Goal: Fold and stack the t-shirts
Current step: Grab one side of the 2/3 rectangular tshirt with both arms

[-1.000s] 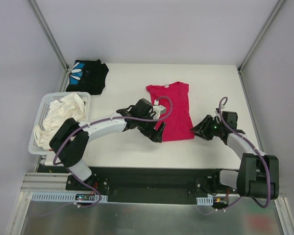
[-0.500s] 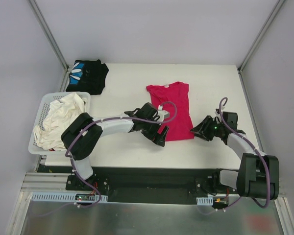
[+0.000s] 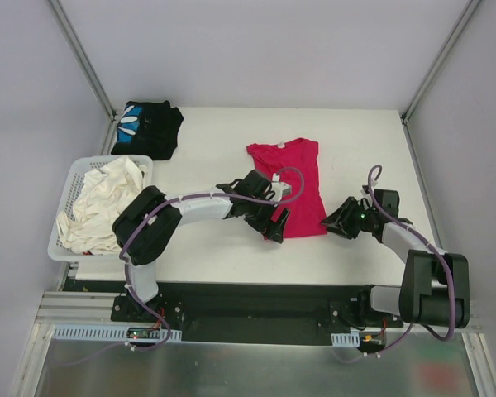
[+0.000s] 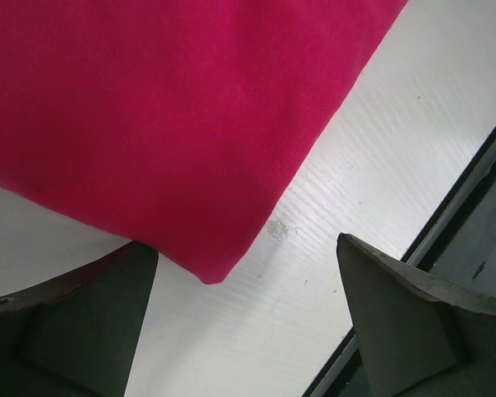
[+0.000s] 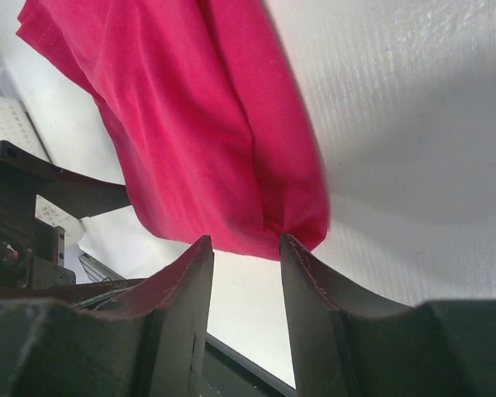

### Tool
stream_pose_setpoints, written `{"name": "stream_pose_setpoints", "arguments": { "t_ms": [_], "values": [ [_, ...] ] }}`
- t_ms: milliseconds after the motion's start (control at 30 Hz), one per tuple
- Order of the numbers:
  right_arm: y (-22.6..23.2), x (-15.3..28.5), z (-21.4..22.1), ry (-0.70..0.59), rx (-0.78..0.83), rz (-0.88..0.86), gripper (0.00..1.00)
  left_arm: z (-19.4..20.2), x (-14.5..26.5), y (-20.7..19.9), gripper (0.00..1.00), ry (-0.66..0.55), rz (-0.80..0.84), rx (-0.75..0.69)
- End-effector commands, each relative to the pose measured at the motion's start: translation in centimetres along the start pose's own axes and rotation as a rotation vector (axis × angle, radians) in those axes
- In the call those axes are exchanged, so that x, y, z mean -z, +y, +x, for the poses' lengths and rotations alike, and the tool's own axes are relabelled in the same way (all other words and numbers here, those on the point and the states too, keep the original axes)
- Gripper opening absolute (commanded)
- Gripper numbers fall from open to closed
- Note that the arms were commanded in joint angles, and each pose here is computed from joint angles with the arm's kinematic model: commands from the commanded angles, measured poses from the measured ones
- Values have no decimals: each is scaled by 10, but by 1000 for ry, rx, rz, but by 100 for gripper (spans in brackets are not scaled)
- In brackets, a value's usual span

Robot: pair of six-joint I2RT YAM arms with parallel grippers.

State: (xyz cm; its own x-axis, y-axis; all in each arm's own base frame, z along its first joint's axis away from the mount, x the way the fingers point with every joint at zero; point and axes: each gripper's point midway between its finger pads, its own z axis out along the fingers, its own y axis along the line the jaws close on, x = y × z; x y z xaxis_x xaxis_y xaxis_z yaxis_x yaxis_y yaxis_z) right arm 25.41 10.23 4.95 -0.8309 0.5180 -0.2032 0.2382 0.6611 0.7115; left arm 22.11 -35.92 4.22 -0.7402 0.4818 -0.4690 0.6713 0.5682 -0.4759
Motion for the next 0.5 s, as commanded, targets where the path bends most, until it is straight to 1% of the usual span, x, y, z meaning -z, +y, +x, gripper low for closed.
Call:
{"name": "stream_pose_setpoints", "arguments": {
  "t_ms": [0, 233, 467],
  "values": [
    [2, -3, -8, -20, 9, -22, 41, -16, 1, -11, 88, -27, 37, -44],
    [-16, -15, 6, 22, -42, 1, 41, -20, 5, -13, 88, -37, 35, -51],
    [-18, -18, 14, 37, -64, -18, 41, -17, 8, -12, 87, -37, 28, -52]
  ]
}}
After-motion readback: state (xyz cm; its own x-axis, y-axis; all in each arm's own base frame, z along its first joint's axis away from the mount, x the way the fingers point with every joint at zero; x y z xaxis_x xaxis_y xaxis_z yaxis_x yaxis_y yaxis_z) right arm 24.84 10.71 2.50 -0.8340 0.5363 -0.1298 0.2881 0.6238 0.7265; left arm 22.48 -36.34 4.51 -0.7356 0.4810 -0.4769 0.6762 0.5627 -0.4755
